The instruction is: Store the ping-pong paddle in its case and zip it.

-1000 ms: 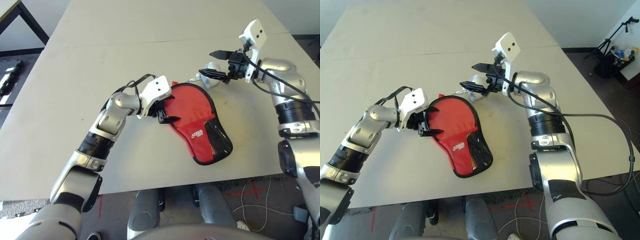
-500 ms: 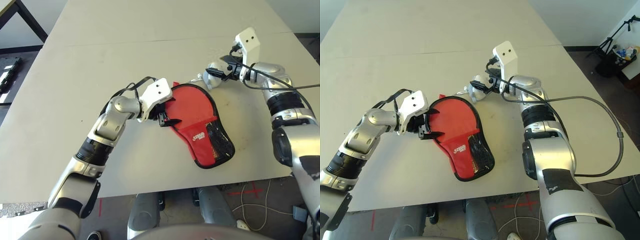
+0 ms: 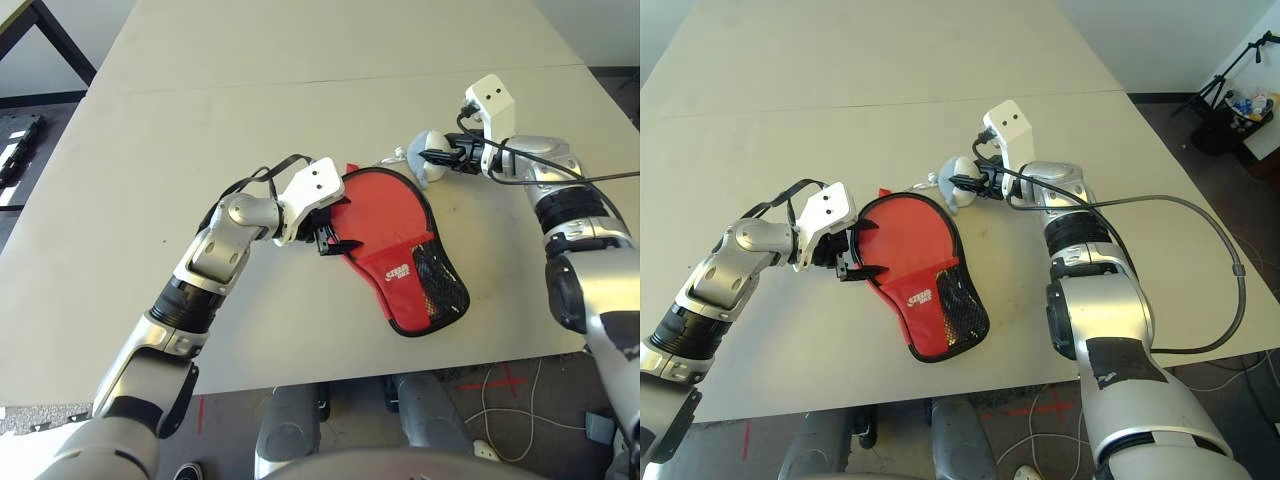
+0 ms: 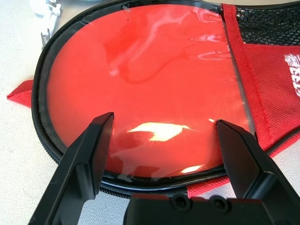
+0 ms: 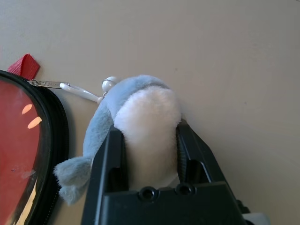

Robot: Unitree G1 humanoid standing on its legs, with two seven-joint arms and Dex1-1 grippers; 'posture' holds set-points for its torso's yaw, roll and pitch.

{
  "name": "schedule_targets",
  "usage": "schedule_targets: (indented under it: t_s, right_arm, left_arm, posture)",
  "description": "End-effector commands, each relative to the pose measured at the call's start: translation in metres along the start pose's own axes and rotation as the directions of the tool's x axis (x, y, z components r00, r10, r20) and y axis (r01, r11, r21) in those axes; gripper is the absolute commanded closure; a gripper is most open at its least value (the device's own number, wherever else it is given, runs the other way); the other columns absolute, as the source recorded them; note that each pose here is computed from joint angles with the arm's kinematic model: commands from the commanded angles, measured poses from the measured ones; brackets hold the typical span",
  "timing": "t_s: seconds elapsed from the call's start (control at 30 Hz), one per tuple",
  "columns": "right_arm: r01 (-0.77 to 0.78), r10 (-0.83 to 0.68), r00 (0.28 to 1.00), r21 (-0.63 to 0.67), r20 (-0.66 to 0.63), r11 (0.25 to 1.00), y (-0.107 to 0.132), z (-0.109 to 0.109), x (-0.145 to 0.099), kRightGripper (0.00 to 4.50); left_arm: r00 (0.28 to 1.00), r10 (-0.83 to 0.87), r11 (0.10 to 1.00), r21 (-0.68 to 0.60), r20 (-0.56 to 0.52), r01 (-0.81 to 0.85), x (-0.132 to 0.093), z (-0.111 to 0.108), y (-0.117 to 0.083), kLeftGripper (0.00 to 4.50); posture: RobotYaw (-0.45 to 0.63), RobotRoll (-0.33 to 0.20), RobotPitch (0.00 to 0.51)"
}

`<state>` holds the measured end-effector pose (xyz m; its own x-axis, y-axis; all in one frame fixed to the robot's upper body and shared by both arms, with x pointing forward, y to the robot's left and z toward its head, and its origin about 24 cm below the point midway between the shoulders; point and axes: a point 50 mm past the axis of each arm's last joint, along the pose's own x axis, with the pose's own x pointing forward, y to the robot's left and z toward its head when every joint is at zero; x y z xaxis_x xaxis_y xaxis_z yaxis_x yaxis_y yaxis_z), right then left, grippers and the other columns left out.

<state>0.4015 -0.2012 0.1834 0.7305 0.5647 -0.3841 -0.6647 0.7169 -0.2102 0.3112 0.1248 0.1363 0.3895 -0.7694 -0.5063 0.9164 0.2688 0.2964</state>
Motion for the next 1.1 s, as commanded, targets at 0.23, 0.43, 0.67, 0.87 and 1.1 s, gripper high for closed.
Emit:
schedule_targets:
  t_s: [0.23, 0.43, 0.67, 0.87, 1.1]
  right_arm:
    - [-0.095, 0.090, 0.991, -0.040, -0.100, 0.995, -0.003, -0.012, -0.024, 4.36]
    - [-0.154, 0.143, 0.980, -0.073, -0.141, 0.985, -0.002, -0.009, -0.040, 4.36]
    - [-0.220, 0.195, 0.962, -0.113, -0.193, 0.969, -0.004, -0.006, -0.060, 4.36]
    - [-0.253, 0.217, 0.946, -0.134, -0.240, 0.958, -0.008, -0.008, -0.074, 4.36]
    - [-0.319, 0.258, 0.910, -0.153, -0.323, 0.935, -0.011, -0.015, -0.091, 4.36]
  left_arm:
    - [0.992, -0.093, 0.994, -0.058, -0.084, 0.089, 0.015, -0.019, -0.016, 0.00]
    - [0.990, -0.108, 0.993, -0.058, -0.092, 0.103, 0.019, -0.020, -0.016, 0.00]
    - [0.989, -0.117, 0.992, -0.058, -0.091, 0.112, 0.021, -0.020, -0.016, 0.00]
    - [0.988, -0.121, 0.991, -0.058, -0.090, 0.117, 0.022, -0.020, -0.016, 0.00]
    - [0.988, -0.124, 0.991, -0.058, -0.088, 0.119, 0.023, -0.020, -0.016, 0.00]
  posture:
    - [-0.06, 0.000, 0.232]
    - [-0.08, 0.000, 0.227]
    - [-0.08, 0.000, 0.224]
    - [-0.09, 0.000, 0.222]
    - [-0.09, 0.000, 0.221]
